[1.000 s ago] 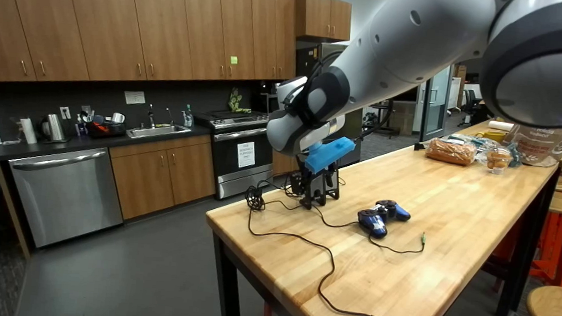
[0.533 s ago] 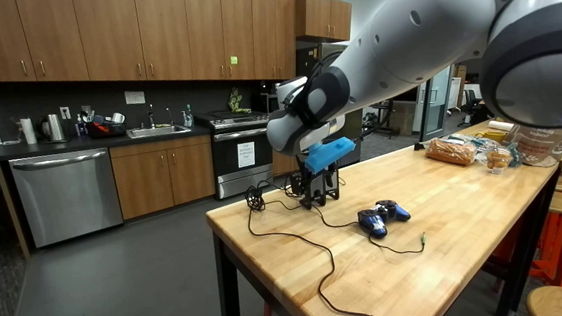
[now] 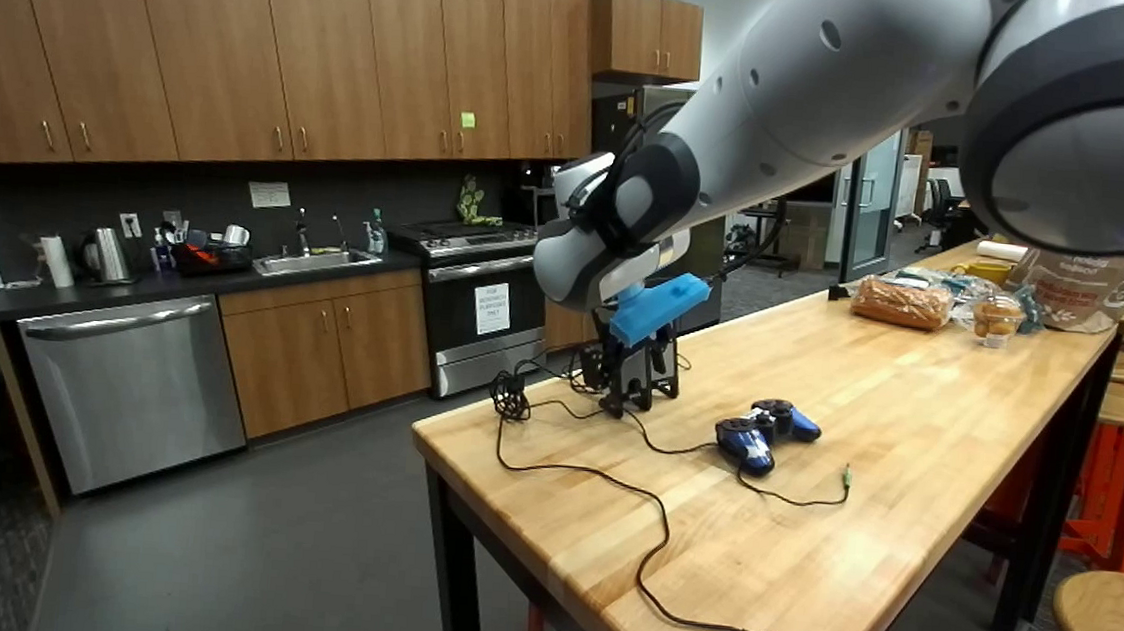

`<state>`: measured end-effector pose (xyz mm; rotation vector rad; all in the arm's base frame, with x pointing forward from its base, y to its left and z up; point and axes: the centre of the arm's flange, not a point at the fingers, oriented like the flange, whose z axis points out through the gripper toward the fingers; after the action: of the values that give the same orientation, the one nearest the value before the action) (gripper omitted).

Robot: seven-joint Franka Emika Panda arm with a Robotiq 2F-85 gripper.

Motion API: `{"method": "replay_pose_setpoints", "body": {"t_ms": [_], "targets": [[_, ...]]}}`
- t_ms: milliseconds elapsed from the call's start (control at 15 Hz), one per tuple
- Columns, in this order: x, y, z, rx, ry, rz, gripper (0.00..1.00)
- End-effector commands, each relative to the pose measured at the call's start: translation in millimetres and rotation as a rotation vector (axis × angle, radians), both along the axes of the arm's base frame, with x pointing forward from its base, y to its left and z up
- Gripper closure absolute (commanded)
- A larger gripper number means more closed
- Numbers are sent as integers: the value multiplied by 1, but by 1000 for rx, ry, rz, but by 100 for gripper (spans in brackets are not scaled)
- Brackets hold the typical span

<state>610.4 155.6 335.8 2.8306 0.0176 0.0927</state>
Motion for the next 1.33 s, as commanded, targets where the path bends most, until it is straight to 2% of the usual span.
{"method": "replay_pose_setpoints", "body": {"t_ms": [0, 1267], "targets": [[0, 0, 0, 0, 0, 0, 0], [-1, 2, 0, 7, 11, -1, 0]]}}
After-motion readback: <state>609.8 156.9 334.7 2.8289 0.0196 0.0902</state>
